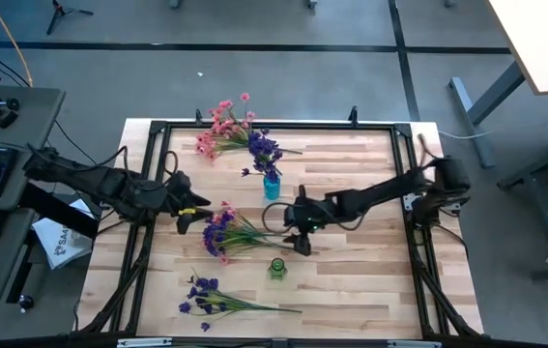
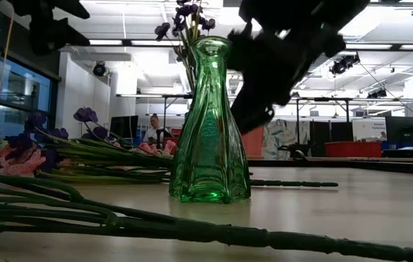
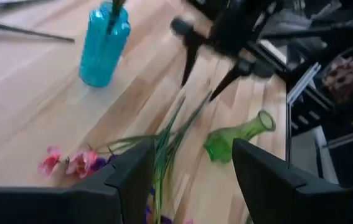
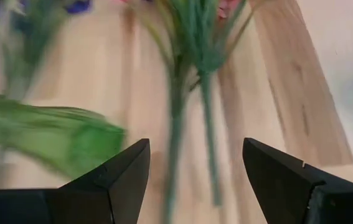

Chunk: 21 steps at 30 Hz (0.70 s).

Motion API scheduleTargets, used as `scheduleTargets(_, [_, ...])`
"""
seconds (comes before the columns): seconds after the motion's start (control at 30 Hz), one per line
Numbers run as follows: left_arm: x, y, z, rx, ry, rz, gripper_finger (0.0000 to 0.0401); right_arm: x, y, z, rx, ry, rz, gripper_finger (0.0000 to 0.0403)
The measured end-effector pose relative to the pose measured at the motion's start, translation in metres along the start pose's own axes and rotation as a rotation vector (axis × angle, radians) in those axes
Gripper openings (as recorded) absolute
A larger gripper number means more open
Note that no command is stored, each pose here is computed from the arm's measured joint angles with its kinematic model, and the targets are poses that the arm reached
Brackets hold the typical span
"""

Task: Sort flowers into vase by color
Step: Put the top violet flowers into the blue crystal vase

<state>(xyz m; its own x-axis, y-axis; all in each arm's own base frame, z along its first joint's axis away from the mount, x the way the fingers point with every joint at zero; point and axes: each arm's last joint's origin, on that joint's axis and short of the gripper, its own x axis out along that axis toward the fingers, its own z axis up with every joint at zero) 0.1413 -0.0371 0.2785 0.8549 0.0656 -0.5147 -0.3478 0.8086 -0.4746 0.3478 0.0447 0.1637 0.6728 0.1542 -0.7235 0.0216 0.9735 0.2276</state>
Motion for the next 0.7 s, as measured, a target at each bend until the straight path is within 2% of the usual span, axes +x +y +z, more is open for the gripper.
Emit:
scheduleTargets(0.17, [-0.001,0.0,0.001,-0.023,-0.039,0.028,0.0201,0.024,-0.005,-0.007,-0.104,-0.012,-0.033,0.0252])
scheduleTargets(0.33, [-0.001,0.001,0.001,-0.028,-0.066,0.054,0.0201,0.032,-0.008,-0.01,-0.149,-0.026,-0.094,0.0252])
scheduleTargets(0.5, [0.0,0.001,0.002,-0.033,-0.1,0.089,0.0201,0.043,-0.009,-0.016,-0.215,-0.011,-0.093,0.0252])
scheduleTargets(0.7, [0.005,0.0,0.003,-0.046,-0.122,0.118,0.0201,0.055,-0.007,-0.023,-0.229,-0.014,-0.103,0.0245])
